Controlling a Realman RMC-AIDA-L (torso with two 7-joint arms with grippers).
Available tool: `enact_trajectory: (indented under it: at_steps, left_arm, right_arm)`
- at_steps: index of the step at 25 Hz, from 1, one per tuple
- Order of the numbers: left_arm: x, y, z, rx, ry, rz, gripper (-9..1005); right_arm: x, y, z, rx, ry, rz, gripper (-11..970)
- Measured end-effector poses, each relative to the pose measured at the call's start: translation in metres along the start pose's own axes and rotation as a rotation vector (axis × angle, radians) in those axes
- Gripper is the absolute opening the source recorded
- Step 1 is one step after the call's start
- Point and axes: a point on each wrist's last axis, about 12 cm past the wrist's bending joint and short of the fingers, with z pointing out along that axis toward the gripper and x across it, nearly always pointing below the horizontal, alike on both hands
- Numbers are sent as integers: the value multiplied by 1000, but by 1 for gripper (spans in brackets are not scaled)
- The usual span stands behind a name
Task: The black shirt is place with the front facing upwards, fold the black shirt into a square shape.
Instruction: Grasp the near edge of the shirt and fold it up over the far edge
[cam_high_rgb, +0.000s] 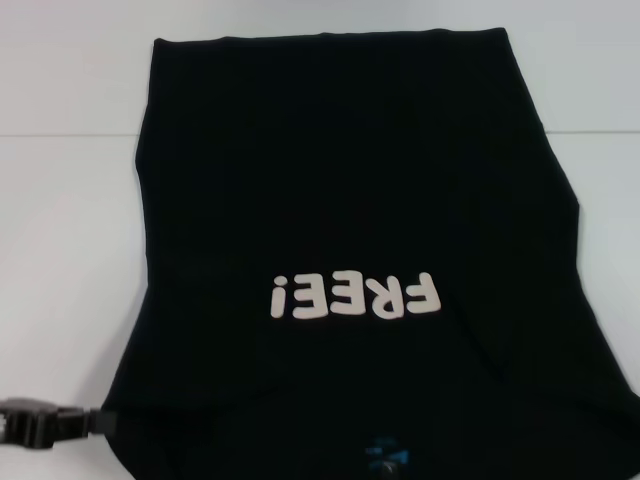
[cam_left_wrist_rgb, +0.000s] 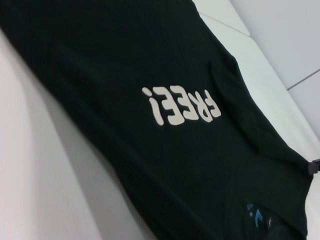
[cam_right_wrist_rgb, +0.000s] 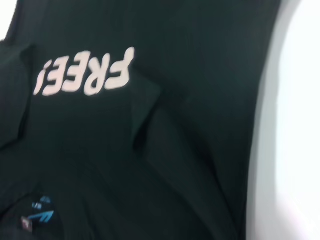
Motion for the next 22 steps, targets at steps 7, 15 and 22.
enact_trajectory:
  at_steps: [7, 15, 22]
  left_arm:
    - [31, 2, -4, 50, -30, -64, -2]
    - [54, -3, -5, 108, -41, -99, -2]
    - [39, -3, 2, 137, -65, -87, -1]
  right_arm:
    - [28, -14, -20, 8, -46, 37, 56]
    - [53, -22, -31, 6, -68, 78, 56]
    - [40, -22, -37, 2, -103, 67, 56]
